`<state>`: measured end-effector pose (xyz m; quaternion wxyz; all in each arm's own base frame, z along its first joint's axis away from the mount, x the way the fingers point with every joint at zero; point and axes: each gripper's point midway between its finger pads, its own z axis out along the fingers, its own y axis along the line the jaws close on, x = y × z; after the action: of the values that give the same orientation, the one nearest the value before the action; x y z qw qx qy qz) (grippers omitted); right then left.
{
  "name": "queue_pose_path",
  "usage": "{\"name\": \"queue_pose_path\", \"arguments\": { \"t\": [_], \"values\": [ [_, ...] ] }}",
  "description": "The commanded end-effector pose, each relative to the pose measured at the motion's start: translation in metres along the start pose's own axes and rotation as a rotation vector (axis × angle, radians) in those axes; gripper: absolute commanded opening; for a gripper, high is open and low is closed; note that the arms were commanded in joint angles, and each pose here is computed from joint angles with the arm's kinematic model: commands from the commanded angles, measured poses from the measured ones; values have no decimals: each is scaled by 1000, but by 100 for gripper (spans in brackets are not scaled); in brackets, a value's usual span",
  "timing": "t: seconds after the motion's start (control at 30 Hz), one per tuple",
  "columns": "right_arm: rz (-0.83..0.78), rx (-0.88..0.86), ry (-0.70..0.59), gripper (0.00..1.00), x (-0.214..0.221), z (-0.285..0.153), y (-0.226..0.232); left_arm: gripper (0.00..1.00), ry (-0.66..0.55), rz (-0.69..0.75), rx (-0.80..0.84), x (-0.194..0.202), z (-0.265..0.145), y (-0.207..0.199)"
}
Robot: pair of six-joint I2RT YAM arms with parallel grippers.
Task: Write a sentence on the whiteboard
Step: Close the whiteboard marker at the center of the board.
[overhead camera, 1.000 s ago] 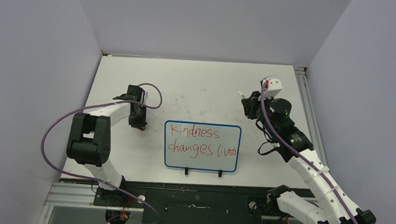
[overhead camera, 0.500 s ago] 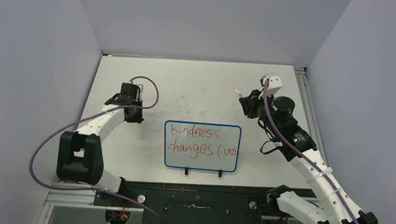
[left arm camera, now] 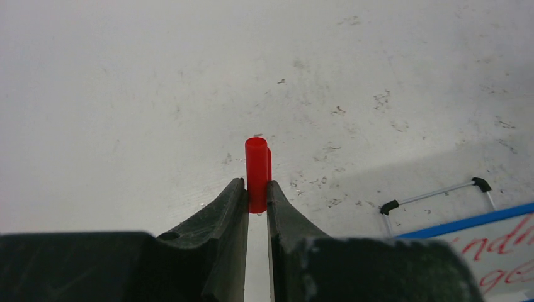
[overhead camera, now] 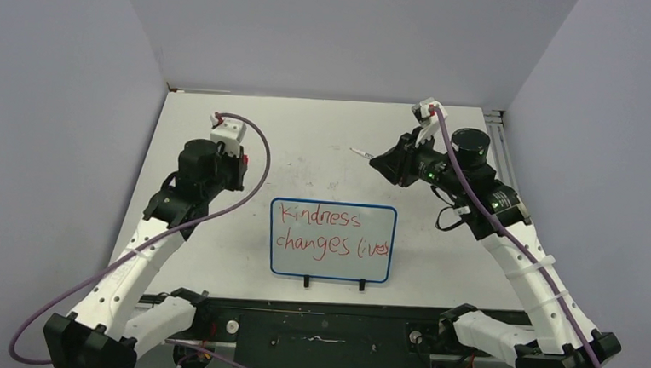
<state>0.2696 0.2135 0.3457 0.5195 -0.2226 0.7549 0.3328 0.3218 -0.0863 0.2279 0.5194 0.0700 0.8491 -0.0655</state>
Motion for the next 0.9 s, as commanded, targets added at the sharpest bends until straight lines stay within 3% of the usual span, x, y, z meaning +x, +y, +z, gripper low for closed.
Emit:
{"name": "queue_pose_path", "arguments": {
  "t": [0.0, 0.33, 0.53, 0.7, 0.87],
  "values": [
    [56, -168, 25, 5, -17, -9, 34, 0, -171, 99, 122, -50, -32, -35],
    [157, -370, 172, 5, 0, -28, 73, 0, -265, 279, 551, -41, -99, -128],
    [237, -525, 308, 6, 28, -42, 95, 0, -244, 312, 794, -8, -127, -169],
    [291, -581, 370, 6, 48, -47, 100, 0, -152, 300, 899, 31, -127, -186],
    [323, -607, 451, 6, 71, -47, 107, 0, -164, 310, 962, 41, -141, -195]
  ]
}}
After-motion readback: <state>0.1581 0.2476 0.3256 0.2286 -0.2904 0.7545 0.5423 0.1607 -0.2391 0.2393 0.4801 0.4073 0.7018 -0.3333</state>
